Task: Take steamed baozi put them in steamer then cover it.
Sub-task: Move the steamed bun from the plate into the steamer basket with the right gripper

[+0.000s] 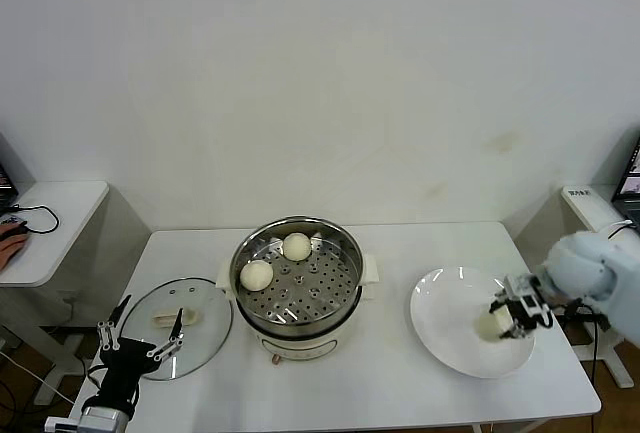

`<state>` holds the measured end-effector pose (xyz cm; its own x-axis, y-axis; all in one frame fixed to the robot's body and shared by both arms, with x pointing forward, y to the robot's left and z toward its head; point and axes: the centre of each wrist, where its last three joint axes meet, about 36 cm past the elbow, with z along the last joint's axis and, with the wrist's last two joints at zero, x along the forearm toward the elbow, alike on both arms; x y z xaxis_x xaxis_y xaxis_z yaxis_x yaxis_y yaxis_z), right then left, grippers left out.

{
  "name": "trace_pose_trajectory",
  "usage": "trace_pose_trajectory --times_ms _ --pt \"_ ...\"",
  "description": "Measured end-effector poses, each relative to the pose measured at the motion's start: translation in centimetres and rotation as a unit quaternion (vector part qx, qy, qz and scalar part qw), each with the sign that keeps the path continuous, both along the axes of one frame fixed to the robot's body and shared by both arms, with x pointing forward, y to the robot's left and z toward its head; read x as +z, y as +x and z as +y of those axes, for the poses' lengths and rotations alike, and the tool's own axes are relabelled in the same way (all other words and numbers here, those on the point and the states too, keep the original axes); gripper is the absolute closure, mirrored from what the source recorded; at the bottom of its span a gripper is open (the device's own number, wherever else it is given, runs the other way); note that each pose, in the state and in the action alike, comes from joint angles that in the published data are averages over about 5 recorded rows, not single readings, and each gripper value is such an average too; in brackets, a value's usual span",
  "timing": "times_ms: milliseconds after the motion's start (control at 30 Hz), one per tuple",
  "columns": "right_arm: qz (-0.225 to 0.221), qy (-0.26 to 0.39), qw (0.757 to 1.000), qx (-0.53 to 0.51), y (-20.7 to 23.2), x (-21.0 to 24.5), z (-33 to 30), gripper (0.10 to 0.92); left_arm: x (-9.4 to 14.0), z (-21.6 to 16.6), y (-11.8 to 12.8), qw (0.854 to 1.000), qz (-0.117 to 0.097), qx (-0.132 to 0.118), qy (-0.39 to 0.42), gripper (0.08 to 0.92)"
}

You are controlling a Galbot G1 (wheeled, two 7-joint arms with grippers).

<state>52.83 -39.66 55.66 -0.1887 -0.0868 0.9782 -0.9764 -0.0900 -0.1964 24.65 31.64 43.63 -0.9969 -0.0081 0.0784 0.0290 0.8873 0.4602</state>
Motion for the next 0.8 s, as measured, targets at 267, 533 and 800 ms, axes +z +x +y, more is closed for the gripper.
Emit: trace_pose_trajectory --times_ms 267,533,800 --pt "-0.053 0.041 0.998 0.010 3.1 6.8 2.1 0.471 0.2 0.0 0.2 1.000 -0.003 -0.003 0.002 0.177" --pt "-0.103 0.072 0.990 0.059 5.9 13.9 7.8 0.471 0.2 0.3 0.4 1.000 -0.005 0.000 0.002 0.177" --pt "-0.113 0.091 0.980 0.140 7.5 16.5 16.9 0.471 0.3 0.4 0.4 1.000 -0.008 0.007 0.001 0.177"
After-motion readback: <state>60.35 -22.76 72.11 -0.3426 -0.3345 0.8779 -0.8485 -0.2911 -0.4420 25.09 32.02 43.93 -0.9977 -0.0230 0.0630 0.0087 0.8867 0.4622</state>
